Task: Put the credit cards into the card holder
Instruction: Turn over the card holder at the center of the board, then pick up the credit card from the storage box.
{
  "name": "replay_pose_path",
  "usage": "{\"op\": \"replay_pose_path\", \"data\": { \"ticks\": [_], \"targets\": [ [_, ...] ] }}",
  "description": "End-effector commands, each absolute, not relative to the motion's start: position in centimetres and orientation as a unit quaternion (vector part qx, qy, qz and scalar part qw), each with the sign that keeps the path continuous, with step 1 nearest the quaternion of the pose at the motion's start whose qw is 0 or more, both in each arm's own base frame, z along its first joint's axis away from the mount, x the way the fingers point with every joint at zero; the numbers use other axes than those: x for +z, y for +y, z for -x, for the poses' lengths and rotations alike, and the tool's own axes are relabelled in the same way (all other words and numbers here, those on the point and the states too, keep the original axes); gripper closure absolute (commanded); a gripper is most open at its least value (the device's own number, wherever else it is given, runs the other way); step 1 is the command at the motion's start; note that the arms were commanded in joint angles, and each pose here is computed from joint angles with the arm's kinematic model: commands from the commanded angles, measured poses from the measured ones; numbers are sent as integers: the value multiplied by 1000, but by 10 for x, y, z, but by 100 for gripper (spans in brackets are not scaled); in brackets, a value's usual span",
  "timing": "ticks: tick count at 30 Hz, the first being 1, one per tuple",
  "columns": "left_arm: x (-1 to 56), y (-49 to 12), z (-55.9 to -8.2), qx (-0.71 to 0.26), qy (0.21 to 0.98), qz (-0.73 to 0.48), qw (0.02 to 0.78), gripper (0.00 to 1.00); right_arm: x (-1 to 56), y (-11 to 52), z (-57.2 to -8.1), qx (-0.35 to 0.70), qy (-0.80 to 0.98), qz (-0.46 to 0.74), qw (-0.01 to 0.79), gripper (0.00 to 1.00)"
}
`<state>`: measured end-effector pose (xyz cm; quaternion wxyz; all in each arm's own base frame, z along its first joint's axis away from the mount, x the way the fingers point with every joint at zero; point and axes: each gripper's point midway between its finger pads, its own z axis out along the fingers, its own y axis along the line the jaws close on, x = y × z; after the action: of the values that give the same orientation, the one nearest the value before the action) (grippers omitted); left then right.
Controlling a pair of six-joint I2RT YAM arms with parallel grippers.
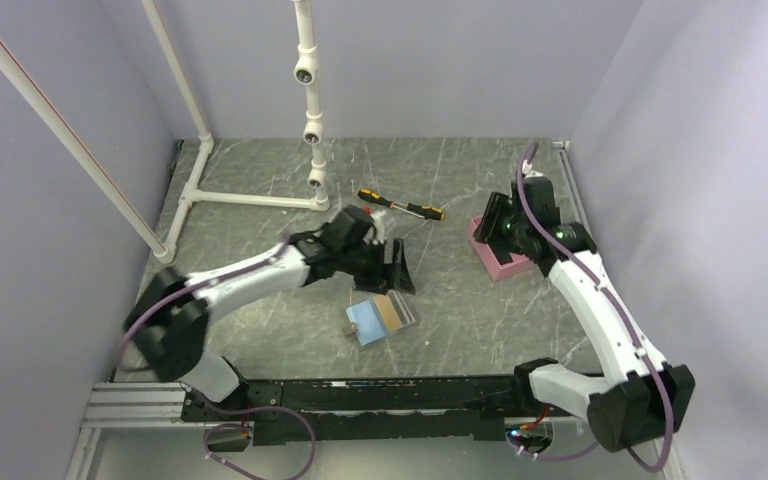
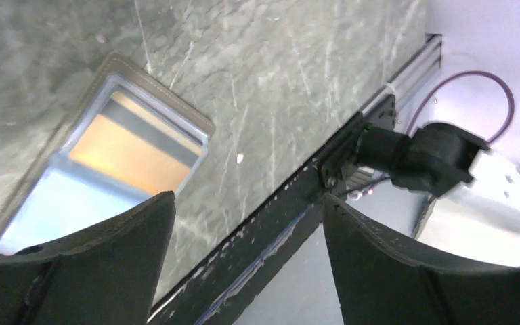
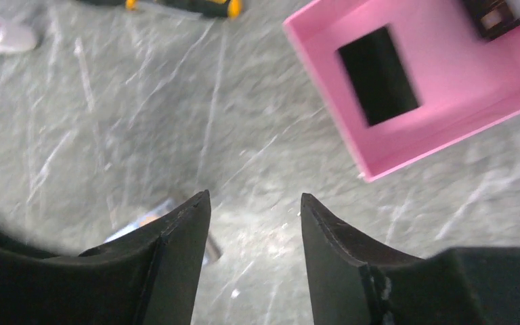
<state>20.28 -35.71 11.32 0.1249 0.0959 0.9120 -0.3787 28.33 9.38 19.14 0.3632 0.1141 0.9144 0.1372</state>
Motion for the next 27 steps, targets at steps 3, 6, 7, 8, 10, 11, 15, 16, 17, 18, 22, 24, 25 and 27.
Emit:
{"op": "replay_pose_path", "data": {
  "ticks": [3,6,7,8,10,11,15,16,17,18,22,24,25,27],
  "targets": [
    [206,-296,-179,-371,884,-192,209,11,199,22,-332,-61,915,-127,378,27],
    [222,-270,-173,-341,886,-209,234,8,195,-5,-353,-143,917,-118,352,18],
    [225,-264,-173,-334,886,-213,242,7,191,-11,-360,-152,919,-111,346,17],
    [229,-261,-172,-331,885,-218,246,6,187,-15,-368,-153,921,-106,344,18],
    [233,-260,-171,-335,880,-231,244,5,175,-17,-379,-148,931,-88,323,23],
    [233,-261,-171,-338,878,-238,242,5,168,-19,-383,-153,934,-81,313,25],
    [228,-267,-171,-352,872,-254,228,6,144,-28,-388,-188,941,-74,270,46],
    [226,-268,-171,-355,870,-257,225,6,139,-31,-389,-198,941,-73,263,46],
    [225,-268,-172,-357,869,-260,223,6,135,-34,-390,-206,942,-72,257,46],
    [223,-267,-173,-358,869,-260,223,6,132,-35,-392,-210,942,-69,253,46],
    [217,-264,-179,-364,868,-257,221,5,125,-46,-398,-249,937,-66,235,46],
    [212,-261,-181,-365,869,-254,216,5,123,-50,-400,-260,936,-64,230,46],
    [210,-260,-182,-366,869,-254,214,5,122,-52,-401,-266,935,-62,227,46],
    [208,-258,-184,-366,870,-254,212,5,119,-55,-401,-274,934,-59,221,46]
  ]
}}
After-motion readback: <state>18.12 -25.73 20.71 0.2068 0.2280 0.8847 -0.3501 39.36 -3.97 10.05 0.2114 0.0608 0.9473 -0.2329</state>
